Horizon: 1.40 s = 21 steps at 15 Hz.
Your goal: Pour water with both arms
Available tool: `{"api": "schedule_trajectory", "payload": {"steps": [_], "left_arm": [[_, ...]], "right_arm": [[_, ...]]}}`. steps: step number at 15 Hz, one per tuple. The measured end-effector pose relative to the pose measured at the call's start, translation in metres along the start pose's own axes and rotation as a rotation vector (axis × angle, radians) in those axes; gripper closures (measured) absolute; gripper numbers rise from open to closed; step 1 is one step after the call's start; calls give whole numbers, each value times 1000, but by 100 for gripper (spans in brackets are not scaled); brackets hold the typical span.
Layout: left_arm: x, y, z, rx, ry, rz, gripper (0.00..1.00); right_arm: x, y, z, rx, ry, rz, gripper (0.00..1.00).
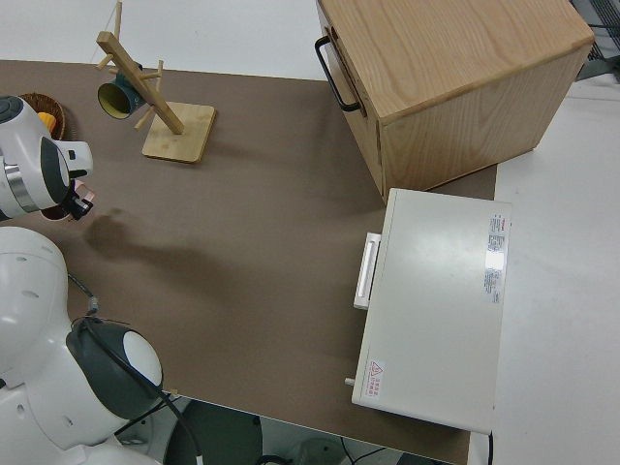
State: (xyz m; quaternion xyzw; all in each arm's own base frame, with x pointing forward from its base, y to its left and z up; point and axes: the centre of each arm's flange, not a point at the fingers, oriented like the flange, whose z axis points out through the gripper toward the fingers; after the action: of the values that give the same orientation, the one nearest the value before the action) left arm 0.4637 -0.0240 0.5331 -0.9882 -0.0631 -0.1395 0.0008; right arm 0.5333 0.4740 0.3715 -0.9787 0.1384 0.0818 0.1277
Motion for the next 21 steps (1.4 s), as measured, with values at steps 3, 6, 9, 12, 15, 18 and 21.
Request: {"api": "schedule_trajectory", "payload": {"steps": [3, 6, 9, 12, 15, 18, 21], "left_arm": [[-3, 3, 4, -5, -8, 3, 35], [-4, 5, 5, -27, -13, -11, 35], [-4, 5, 5, -39, -14, -20, 35], [-5, 7, 6, -43, -16, -18, 35], [-6, 10, 6, -45, -18, -13, 35], [-6, 12, 7, -47, -20, -9, 35], [-10, 21, 9, -53, -28, 9, 35]], "right_arm": [[2, -3, 17, 8, 11, 7, 94], [7, -3, 20, 24, 28, 13, 95], [8, -4, 19, 37, 39, 14, 75], [8, -5, 19, 38, 40, 14, 48], [5, -6, 19, 37, 37, 11, 18], [1, -10, 8, 41, 36, 23, 1], [-5, -9, -30, 38, 30, 34, 1]]}}
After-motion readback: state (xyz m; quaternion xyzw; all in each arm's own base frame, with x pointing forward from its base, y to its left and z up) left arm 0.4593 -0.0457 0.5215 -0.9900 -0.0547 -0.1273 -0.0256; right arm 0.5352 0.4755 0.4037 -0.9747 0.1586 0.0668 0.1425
